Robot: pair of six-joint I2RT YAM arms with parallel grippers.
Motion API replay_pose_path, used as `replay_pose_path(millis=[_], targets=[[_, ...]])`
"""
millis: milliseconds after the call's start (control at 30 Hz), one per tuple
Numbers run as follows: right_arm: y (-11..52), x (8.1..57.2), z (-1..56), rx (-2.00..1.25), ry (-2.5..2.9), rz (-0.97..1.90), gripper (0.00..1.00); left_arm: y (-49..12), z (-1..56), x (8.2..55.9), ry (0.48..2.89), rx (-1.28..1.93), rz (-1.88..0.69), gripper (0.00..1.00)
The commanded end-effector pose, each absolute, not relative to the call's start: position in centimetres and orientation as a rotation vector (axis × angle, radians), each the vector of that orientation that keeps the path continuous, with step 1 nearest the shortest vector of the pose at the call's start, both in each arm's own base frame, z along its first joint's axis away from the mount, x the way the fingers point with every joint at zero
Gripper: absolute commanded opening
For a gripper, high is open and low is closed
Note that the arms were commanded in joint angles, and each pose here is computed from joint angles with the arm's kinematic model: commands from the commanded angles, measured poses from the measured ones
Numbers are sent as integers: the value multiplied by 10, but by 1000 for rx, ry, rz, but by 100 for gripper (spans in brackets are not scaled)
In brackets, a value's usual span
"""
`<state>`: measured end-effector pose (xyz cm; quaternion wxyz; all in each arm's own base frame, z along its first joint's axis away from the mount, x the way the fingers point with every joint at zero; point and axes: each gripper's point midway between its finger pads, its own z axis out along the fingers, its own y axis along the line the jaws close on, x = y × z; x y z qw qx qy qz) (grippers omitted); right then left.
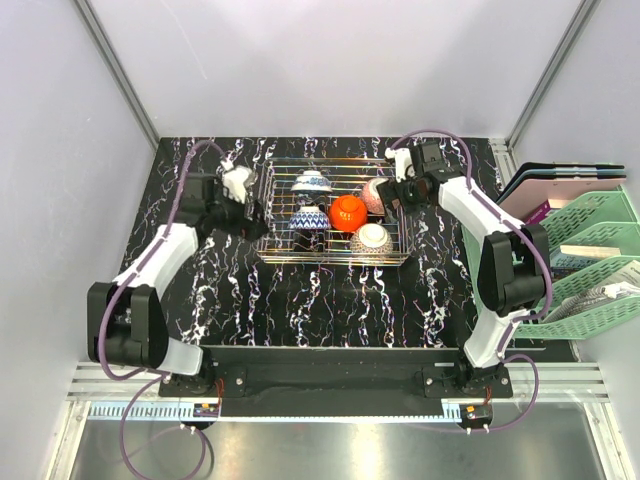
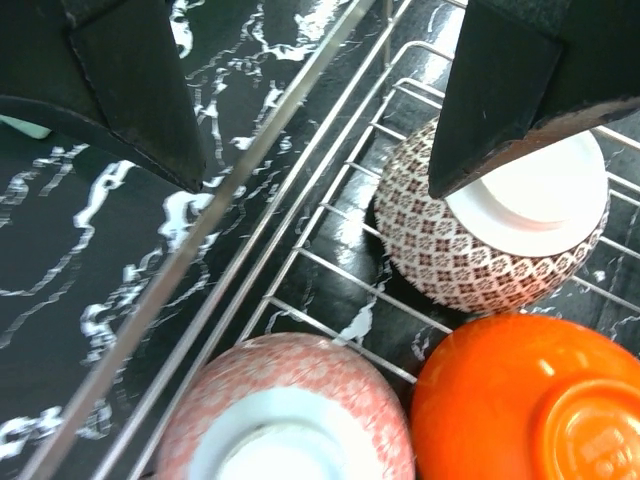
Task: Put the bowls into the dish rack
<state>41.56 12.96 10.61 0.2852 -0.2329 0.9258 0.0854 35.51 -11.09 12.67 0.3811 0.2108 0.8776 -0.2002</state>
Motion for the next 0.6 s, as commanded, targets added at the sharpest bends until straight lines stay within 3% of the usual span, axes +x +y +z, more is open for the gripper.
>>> replay_pose_path(millis=[0, 267, 567], targets=[[124, 429, 158, -632, 2352, 135, 100, -85, 208, 383, 2038, 485, -456, 99], [136, 365, 258, -682, 2177, 321, 100, -34, 270, 360, 1965, 398, -356, 99], [109, 291, 354, -639, 1908, 245, 100, -10, 317, 295, 1814, 330, -157, 99]])
